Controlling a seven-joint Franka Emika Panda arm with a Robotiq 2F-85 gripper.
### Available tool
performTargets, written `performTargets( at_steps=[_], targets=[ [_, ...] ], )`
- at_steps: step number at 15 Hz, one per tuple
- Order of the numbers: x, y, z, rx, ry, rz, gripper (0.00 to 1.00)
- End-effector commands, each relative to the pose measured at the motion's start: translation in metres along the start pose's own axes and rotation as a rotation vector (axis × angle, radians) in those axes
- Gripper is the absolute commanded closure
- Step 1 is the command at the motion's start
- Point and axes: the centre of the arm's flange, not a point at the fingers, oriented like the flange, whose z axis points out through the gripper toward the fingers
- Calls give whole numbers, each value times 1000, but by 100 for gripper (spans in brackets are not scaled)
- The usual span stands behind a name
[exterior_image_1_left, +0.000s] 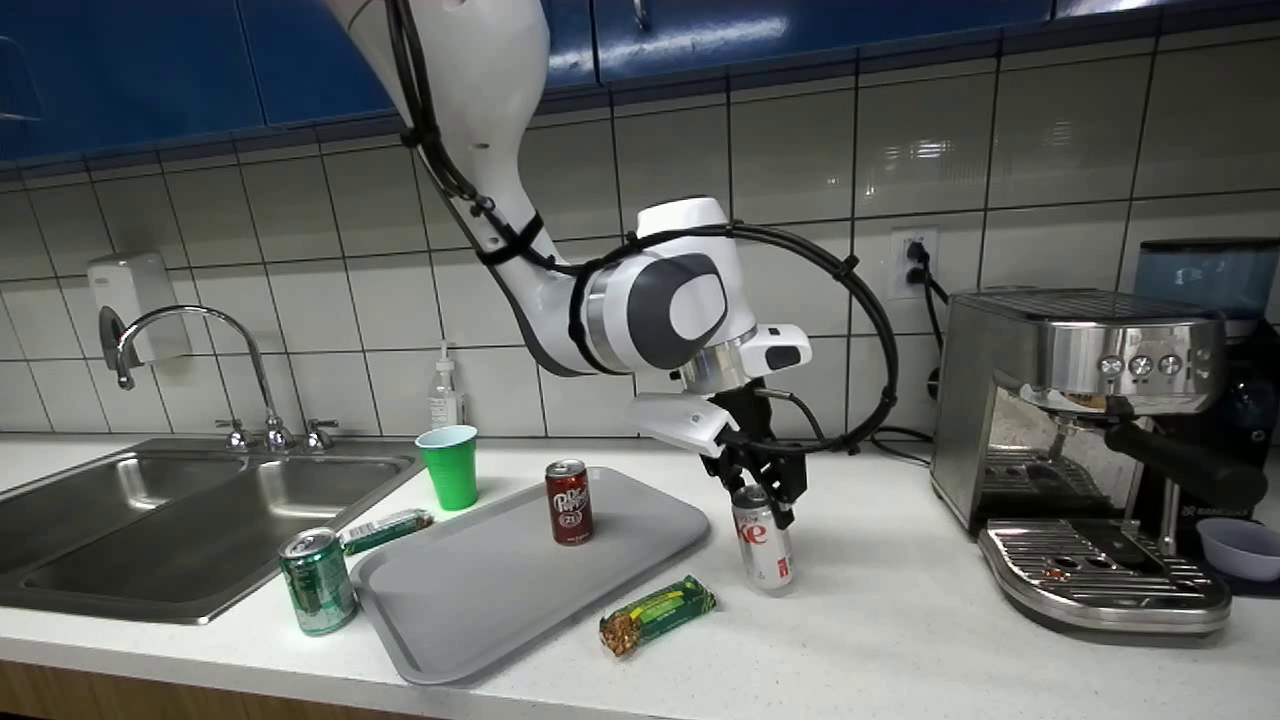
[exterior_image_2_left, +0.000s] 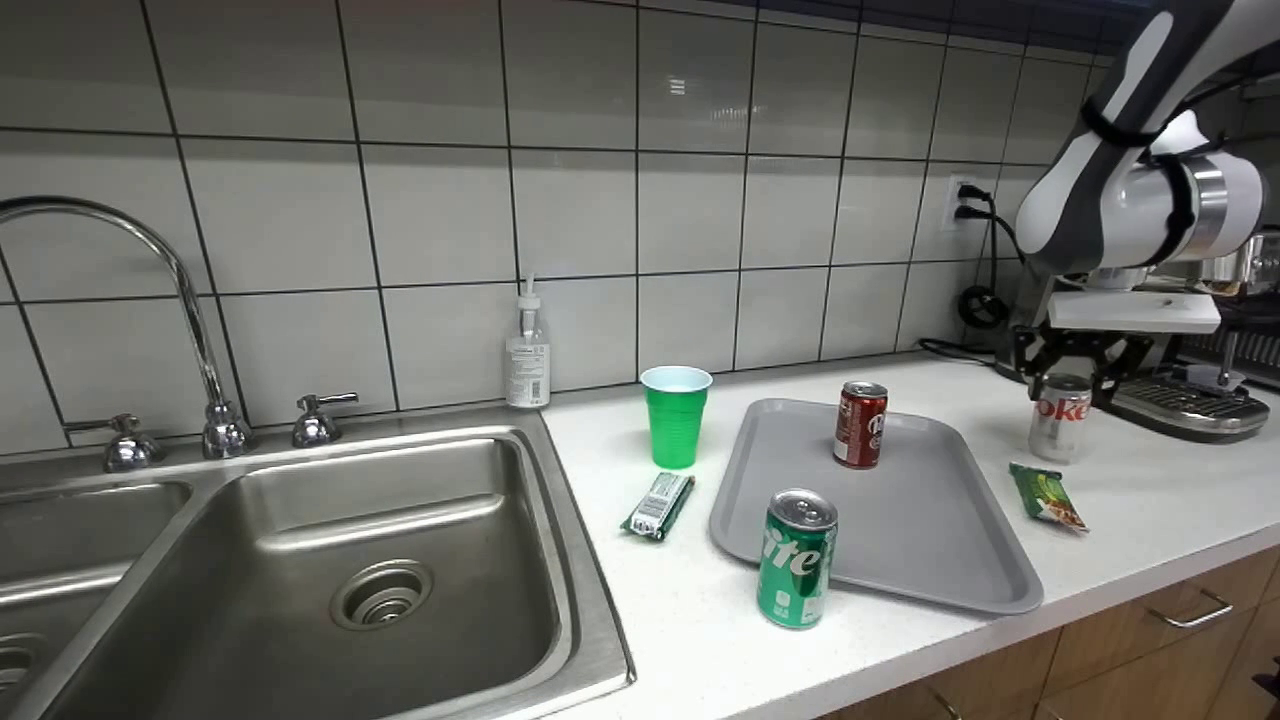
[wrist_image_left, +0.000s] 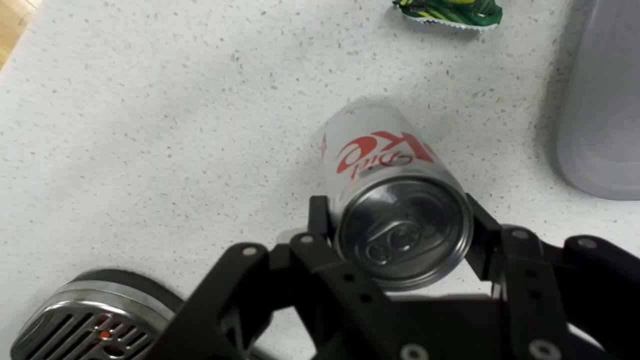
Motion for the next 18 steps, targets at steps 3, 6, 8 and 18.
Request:
performTargets(
  at_steps=[3, 6, 8, 18],
  targets=[
    [13, 0, 3, 5, -19, -5, 62],
    [12, 1, 1, 5, -21, -7, 4],
    [15, 0, -4, 10, -10, -7, 0],
    [17, -19, -44, 81, 36, -42, 0]
  ],
)
